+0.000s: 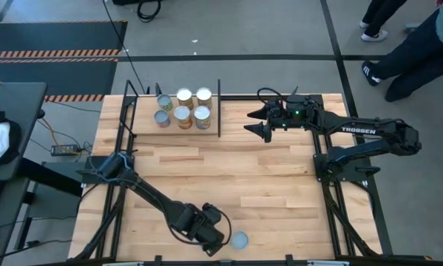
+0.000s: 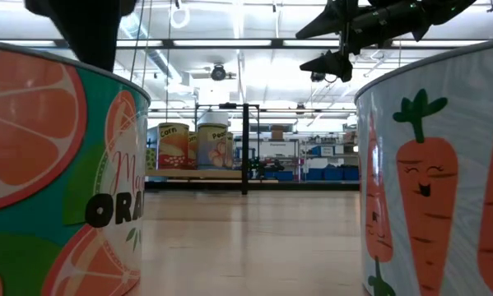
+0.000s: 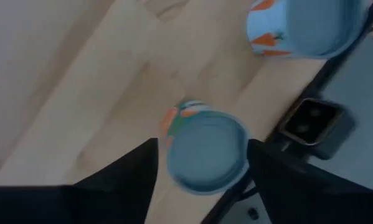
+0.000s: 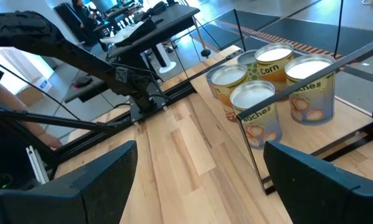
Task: Pick and place cans onto a shelf
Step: Put the can of oranges on the shelf
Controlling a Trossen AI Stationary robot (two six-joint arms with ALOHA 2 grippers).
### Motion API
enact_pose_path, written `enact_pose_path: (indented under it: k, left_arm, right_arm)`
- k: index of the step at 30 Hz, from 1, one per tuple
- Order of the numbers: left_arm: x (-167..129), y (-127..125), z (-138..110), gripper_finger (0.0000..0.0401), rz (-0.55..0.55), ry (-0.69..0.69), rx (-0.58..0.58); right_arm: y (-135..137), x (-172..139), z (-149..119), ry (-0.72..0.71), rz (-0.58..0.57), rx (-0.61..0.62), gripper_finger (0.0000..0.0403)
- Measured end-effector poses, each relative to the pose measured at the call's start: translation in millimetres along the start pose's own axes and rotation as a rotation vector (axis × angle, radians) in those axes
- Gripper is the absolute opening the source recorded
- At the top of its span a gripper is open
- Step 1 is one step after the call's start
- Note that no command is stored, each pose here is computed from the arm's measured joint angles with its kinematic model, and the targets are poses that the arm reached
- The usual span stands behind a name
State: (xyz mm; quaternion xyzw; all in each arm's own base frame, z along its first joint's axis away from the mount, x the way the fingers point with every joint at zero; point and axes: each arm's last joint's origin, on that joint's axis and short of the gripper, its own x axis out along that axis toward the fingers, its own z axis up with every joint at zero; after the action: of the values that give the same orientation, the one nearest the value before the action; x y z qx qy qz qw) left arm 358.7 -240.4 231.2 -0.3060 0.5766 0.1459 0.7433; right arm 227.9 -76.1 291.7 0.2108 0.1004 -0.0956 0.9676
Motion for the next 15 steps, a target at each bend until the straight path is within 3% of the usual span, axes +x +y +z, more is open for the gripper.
enact_pose_path:
  k: [6,15]
  left_arm:
    - [-1,-7,-11,0.0222,-0.029,-0.007,0.008]
    - [0,-3,-13,0.0299,0.012,0.002,0.024]
  right_arm:
    - [0,0,0,-0.004,0.001,-0.001,0.0357]
    - [0,0,1,-0.006,0.002,-0.002,0.0357]
